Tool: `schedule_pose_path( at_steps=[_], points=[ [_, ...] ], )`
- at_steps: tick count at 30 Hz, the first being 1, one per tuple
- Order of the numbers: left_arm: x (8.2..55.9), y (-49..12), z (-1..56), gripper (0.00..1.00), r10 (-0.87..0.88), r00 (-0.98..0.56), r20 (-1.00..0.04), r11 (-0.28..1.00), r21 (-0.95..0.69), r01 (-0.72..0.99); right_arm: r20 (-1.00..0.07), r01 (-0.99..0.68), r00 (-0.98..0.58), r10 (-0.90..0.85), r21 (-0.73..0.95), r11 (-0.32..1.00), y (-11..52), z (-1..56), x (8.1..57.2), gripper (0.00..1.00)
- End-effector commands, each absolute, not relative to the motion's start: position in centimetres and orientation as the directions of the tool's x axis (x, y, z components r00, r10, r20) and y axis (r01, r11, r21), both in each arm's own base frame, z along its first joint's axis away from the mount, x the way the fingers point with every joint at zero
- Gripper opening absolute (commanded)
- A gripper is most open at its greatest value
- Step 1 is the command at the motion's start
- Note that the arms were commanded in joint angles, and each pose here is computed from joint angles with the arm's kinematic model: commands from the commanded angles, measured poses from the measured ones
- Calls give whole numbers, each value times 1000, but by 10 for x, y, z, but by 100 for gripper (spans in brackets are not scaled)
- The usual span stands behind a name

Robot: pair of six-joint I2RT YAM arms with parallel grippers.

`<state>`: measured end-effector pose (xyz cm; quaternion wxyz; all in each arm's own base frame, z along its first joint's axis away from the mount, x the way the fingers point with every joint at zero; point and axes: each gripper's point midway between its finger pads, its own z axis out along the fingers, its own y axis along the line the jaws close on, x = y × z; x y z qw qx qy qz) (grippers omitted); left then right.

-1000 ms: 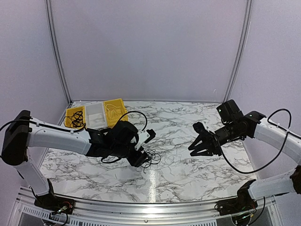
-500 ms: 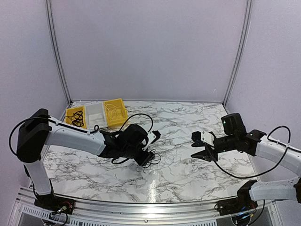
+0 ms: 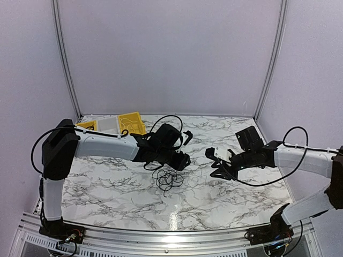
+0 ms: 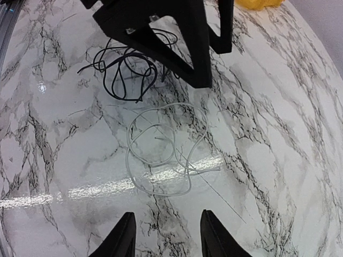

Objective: Untangle the cables

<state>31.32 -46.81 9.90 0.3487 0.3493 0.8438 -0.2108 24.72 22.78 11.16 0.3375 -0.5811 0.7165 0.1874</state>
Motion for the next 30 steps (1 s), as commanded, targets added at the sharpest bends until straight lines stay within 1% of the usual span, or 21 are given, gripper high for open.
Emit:
schedule_pose_path(
  at_steps=[1,5,9,13,15,16,18,20,23,25,27,30],
  points=[
    [302,-470,75,57,438,-656,-615,646,-292,705,-703,-947,-89,-705,-159,278,230,121,252,43],
    [299,-474,59,58,456,-694,-557,653,-322,686,-711,-938,-82,-699,-182,295,228,125,255,44],
    [298,-483,44,53,463,-715,-523,644,-356,677,-703,-937,-89,-706,-182,300,227,123,256,45],
    [303,-489,31,42,447,-746,-493,658,-384,648,-699,-937,-96,-709,-177,301,226,120,256,45],
    [307,-490,33,28,435,-755,-491,663,-393,637,-699,-936,-96,-708,-178,303,226,121,256,45],
    [308,-490,37,23,430,-752,-500,665,-387,638,-699,-936,-95,-708,-179,302,227,121,256,45],
    [312,-488,51,16,417,-740,-528,667,-374,644,-701,-935,-94,-707,-182,305,226,122,256,45],
    [312,-490,73,9,421,-697,-581,638,-357,683,-708,-932,-93,-700,-186,312,227,128,259,45],
    [303,-487,116,2,391,-619,-681,574,-345,742,-729,-920,-93,-678,-197,338,230,149,269,44],
    [291,-486,149,0,354,-566,-745,511,-353,784,-759,-914,-88,-645,-196,355,234,175,281,45],
    [279,-485,186,0,287,-505,-814,444,-354,823,-784,-921,-91,-614,-169,352,240,197,288,49],
    [265,-480,220,0,218,-461,-860,388,-357,849,-820,-951,-63,-569,-124,284,255,224,283,54]
  ],
)
